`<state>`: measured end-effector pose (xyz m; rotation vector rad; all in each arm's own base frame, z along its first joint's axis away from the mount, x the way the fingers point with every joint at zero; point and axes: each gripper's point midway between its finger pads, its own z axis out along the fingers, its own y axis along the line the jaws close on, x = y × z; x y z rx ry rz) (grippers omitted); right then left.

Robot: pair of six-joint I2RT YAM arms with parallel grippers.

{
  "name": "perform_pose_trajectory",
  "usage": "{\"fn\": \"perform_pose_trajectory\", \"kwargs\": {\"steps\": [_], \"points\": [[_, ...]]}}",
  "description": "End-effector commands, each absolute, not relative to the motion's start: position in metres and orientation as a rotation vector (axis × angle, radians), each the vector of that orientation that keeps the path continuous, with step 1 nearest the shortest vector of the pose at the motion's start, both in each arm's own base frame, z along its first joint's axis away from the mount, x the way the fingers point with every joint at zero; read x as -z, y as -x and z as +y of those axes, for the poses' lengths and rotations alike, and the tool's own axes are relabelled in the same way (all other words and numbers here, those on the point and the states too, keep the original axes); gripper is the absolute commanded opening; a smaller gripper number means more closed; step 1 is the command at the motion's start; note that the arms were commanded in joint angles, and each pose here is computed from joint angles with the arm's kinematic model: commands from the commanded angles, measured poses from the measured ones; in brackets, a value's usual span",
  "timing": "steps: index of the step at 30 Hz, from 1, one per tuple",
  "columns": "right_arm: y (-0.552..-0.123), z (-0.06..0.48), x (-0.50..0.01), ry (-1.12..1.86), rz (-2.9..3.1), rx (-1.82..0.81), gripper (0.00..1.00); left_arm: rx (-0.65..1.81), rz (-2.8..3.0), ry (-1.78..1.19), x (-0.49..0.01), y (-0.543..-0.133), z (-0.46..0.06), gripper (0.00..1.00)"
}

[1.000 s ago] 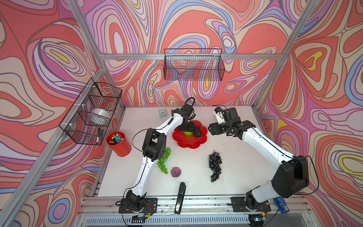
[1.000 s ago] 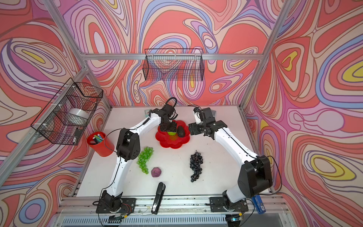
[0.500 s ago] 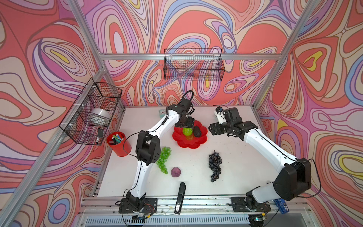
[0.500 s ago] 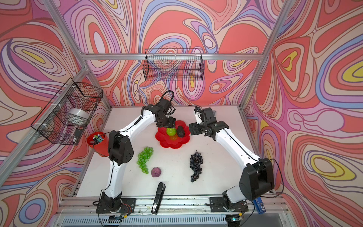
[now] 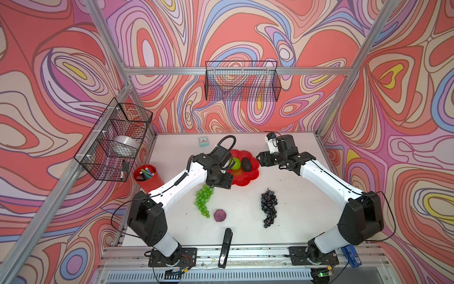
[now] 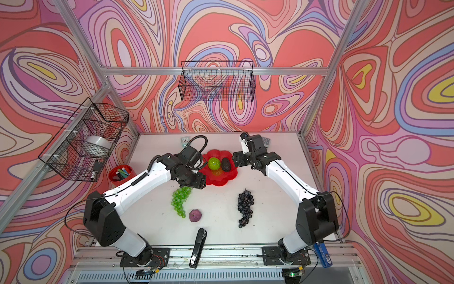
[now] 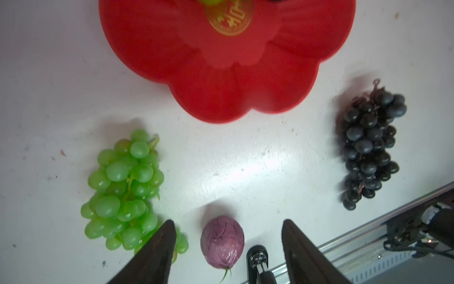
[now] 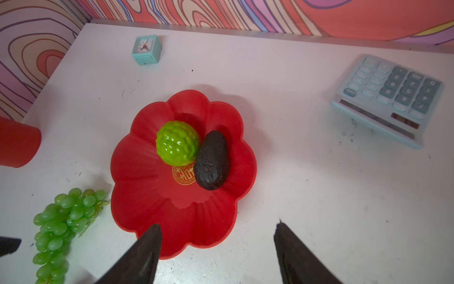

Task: Arrange fruit in a fruit bowl
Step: Place the fruit in the fruit bowl, then pick up the fruit from the bottom-center of the table.

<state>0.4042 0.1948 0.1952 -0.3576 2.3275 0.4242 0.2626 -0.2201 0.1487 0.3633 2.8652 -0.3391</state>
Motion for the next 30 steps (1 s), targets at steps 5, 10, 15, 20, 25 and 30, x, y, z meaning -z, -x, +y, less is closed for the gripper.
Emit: {"fn": "perform_pose_trajectory", "kwargs": {"steps": [5, 10, 15, 20, 25, 30], "points": [[-0.367, 0.243, -0.161, 0.503, 2.424, -0.492, 0.72, 0.455, 2.874, -0.231, -0.128, -0.223, -0.217, 0.70], [-0.332, 0.260, -0.137, 0.560, 2.511, -0.563, 0.67, 0.426, 2.950, -0.204, -0.102, -0.201, -0.213, 0.69], [-0.318, 0.261, -0.125, 0.586, 2.537, -0.501, 0.67, 0.407, 3.033, -0.195, -0.079, -0.181, -0.212, 0.69], [-0.322, 0.263, -0.128, 0.562, 2.524, -0.507, 0.67, 0.301, 3.096, -0.165, -0.062, -0.172, -0.201, 0.69], [-0.327, 0.266, -0.126, 0.578, 2.518, -0.503, 0.67, 0.250, 3.125, -0.187, -0.051, -0.171, -0.199, 0.74], [-0.328, 0.265, -0.126, 0.579, 2.514, -0.493, 0.67, 0.245, 3.145, -0.204, -0.041, -0.173, -0.203, 0.75]]}}
